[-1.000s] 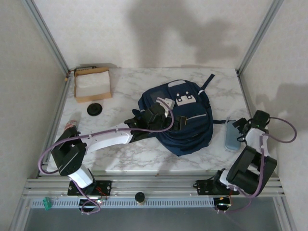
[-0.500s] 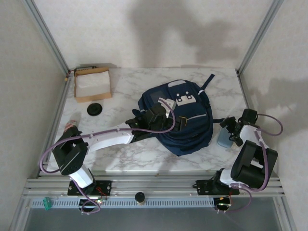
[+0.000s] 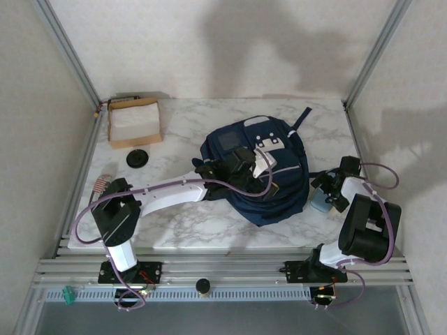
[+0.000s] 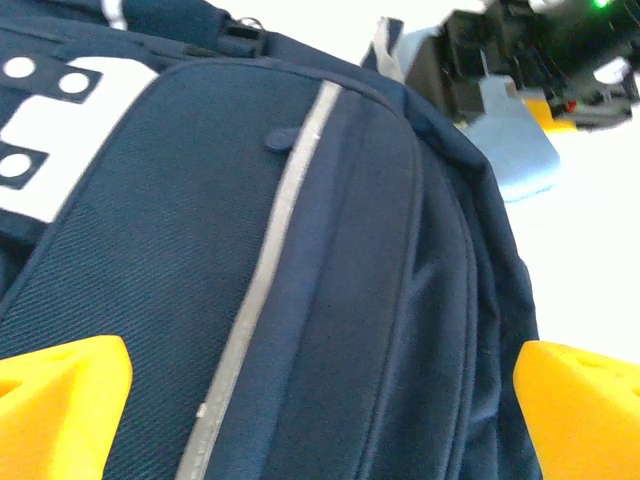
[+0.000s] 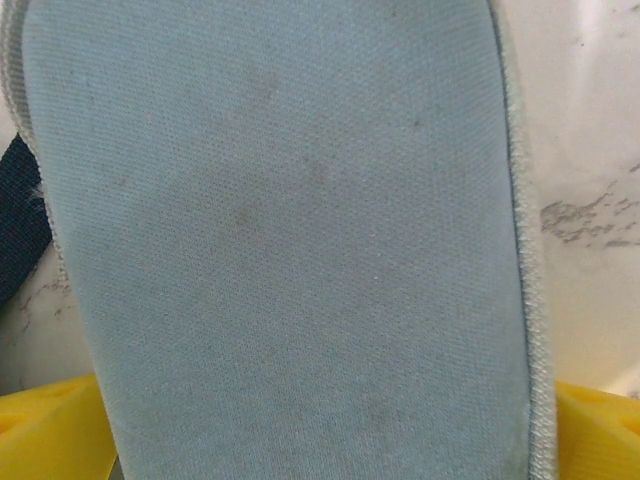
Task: Pack the student bag
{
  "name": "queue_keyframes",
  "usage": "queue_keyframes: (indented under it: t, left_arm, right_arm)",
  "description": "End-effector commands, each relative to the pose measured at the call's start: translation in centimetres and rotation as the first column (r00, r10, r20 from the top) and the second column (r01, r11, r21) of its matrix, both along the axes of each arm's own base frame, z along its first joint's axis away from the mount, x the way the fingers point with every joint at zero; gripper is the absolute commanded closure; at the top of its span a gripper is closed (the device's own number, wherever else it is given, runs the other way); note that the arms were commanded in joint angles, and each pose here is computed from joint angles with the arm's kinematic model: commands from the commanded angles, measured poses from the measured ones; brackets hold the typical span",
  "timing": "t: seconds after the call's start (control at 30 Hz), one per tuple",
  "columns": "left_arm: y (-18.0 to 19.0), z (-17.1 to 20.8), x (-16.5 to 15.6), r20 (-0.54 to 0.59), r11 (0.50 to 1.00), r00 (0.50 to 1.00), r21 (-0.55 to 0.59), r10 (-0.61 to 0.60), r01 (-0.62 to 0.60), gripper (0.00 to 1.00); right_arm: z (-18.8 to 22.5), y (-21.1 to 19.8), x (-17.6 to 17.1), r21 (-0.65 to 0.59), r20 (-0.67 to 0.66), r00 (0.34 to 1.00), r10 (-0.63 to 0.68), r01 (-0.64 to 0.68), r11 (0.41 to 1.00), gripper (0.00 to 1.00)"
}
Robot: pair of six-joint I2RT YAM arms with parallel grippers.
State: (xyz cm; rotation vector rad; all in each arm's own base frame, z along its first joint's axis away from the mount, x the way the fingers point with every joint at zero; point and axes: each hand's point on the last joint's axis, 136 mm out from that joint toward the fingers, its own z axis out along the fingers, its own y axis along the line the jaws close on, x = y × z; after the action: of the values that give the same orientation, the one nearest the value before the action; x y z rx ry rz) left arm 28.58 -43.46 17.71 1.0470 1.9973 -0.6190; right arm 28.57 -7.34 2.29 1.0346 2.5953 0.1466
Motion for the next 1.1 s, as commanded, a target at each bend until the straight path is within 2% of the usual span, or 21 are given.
queue_keyframes:
  t: [0.0, 0.2, 0.43, 0.57, 0.67, 0.97, 1.07]
  left_arm:
    - [-0.8, -2.0, -2.8, 0.029, 0.973, 0.984, 0.160, -0.175, 0.168, 0.02]
    - [-2.0, -3.4, -3.9, 0.038, 0.943, 0.970, 0.244, -0.241, 0.225, 0.01]
    - [-3.7, -5.0, -1.8, 0.080, 0.938, 0.976, 0.302, -0.204, 0.171, 0.01]
    - [-3.4, -5.0, 0.5, 0.158, 0.936, 0.978, 0.344, -0.134, 0.073, 0.01]
    - [-3.3, -4.6, 1.5, 0.183, 0.936, 0.976, 0.349, -0.114, 0.044, 0.02]
    - [-2.9, -3.4, 3.6, 0.210, 0.945, 0.975, 0.326, -0.071, -0.001, 0.22]
    - [-3.2, -3.5, 3.4, 0.194, 0.946, 0.977, 0.324, -0.084, 0.017, 0.41]
  right_arm:
    - [-0.7, -0.1, -0.4, -0.014, -0.025, 1.000, 0.003, -0.004, 1.000, 0.02]
    - [-0.6, 0.3, 0.0, 0.013, -0.011, 1.000, 0.017, -0.017, 1.000, 0.13]
    - [0.8, 0.1, 0.8, 0.035, 0.059, 0.998, 0.015, -0.017, 0.999, 0.23]
    - [2.3, -0.4, 1.0, 0.030, 0.101, 0.995, 0.010, -0.013, 0.999, 0.27]
    - [3.4, -0.9, 1.1, 0.027, 0.126, 0.992, 0.005, -0.009, 1.000, 0.29]
    - [8.3, -0.1, 2.5, 0.056, 0.253, 0.967, 0.014, -0.029, 0.998, 0.33]
    - [10.2, 0.5, 3.0, 0.060, 0.298, 0.954, 0.024, -0.044, 0.997, 0.33]
